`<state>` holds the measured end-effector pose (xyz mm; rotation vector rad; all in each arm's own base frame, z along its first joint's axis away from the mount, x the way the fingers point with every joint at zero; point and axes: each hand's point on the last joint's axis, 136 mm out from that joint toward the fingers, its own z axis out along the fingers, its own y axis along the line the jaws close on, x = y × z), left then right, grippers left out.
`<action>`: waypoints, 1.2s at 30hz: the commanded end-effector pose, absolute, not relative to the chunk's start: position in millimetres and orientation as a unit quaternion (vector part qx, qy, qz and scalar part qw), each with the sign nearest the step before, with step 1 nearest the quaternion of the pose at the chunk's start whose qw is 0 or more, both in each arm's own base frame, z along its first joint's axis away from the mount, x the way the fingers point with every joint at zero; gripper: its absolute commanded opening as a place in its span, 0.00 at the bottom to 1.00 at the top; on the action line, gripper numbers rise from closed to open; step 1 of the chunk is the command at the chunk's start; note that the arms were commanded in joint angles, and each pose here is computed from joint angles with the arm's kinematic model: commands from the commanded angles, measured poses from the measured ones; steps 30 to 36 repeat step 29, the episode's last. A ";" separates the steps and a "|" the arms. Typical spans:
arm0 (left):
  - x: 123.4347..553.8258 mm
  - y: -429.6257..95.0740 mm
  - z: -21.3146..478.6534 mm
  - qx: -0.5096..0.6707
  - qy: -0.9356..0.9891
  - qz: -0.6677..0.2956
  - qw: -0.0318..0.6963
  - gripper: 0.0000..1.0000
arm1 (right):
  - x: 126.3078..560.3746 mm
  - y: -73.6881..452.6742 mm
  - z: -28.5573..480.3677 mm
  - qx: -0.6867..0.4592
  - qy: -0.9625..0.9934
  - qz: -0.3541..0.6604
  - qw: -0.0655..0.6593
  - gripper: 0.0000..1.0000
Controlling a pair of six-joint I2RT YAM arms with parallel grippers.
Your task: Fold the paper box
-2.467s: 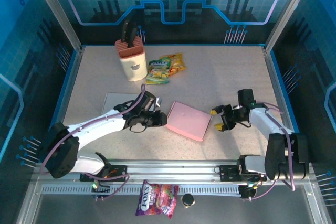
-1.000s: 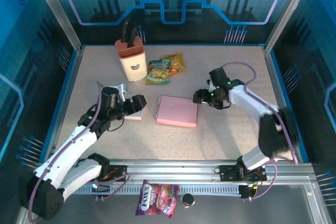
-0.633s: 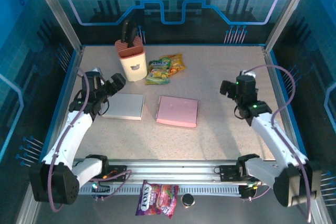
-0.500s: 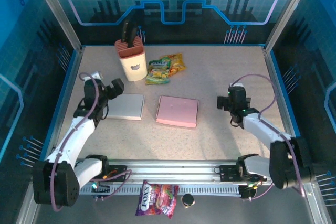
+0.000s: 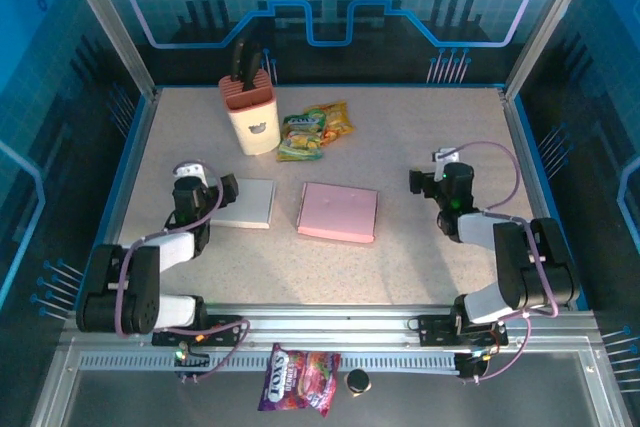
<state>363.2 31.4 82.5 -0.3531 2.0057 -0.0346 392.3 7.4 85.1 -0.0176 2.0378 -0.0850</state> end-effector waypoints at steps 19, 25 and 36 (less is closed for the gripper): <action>394.8 4.7 95.6 -0.051 0.807 -0.055 0.585 0.99 | 395.7 8.0 100.5 -0.004 0.807 -0.056 0.589 1.00; 396.2 -0.4 94.5 -0.037 0.812 -0.060 0.580 0.99 | 396.8 9.5 100.5 -0.008 0.808 -0.054 0.587 1.00; 396.5 -1.2 95.4 -0.036 0.811 -0.061 0.581 0.99 | 395.5 12.6 101.9 -0.014 0.803 -0.061 0.592 1.00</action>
